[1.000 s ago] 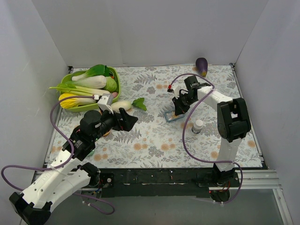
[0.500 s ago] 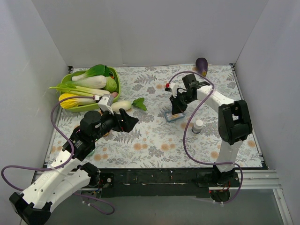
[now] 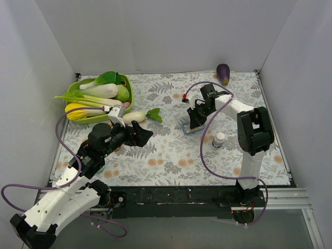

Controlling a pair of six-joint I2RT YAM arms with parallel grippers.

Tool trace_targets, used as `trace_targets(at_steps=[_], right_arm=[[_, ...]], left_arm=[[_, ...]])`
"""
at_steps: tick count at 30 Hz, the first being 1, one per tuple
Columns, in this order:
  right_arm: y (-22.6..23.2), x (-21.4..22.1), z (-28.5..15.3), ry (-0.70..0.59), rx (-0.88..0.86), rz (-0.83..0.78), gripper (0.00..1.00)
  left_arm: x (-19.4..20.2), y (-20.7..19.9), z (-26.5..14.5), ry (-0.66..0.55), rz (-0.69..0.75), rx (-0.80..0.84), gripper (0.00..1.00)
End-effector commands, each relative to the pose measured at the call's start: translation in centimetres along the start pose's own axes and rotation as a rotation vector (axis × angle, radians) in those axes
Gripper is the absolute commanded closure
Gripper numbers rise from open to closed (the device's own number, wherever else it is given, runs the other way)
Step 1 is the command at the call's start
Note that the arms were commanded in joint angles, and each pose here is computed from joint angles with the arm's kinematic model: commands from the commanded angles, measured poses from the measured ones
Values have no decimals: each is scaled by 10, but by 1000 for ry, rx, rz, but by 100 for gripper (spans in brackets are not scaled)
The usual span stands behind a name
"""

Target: Sort the pills into containers

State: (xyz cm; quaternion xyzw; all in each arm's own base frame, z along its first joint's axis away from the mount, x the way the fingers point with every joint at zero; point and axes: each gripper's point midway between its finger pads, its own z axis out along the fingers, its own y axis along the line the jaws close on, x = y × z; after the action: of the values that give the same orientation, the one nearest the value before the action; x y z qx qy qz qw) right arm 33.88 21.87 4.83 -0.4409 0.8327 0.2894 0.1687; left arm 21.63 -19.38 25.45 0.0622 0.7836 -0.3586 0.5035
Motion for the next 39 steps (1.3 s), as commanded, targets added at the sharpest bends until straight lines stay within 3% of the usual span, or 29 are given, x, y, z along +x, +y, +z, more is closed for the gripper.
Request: trace_targets(at_steps=[1, 6, 13, 19, 22, 28, 35, 39], right_arm=[[3, 9, -1, 38, -23, -25, 91], [18, -35, -32, -85, -41, -121, 85], [-6, -60, -59, -139, 105, -203, 60], [-27, -47, -47, -95, 175, -169, 63], [-38, -12, -21, 10, 170, -100, 72], [-45, 43, 6, 138, 182, -38, 75], [-36, 14, -13, 70, 166, -82, 72], [-16, -18, -36, -11, 105, -211, 58]], left_arm=[[2, -2, -2, 9, 2, 14, 6], [8, -3, -1, 23, 0, 29, 6], [25, -6, 8, 88, 1, 73, 5], [34, -3, 18, 124, 6, 80, 6], [38, -3, 22, 137, 4, 85, 5], [44, 0, 23, 145, 0, 87, 6], [48, -1, 22, 156, -8, 95, 6], [49, -2, 19, 157, -3, 101, 6]])
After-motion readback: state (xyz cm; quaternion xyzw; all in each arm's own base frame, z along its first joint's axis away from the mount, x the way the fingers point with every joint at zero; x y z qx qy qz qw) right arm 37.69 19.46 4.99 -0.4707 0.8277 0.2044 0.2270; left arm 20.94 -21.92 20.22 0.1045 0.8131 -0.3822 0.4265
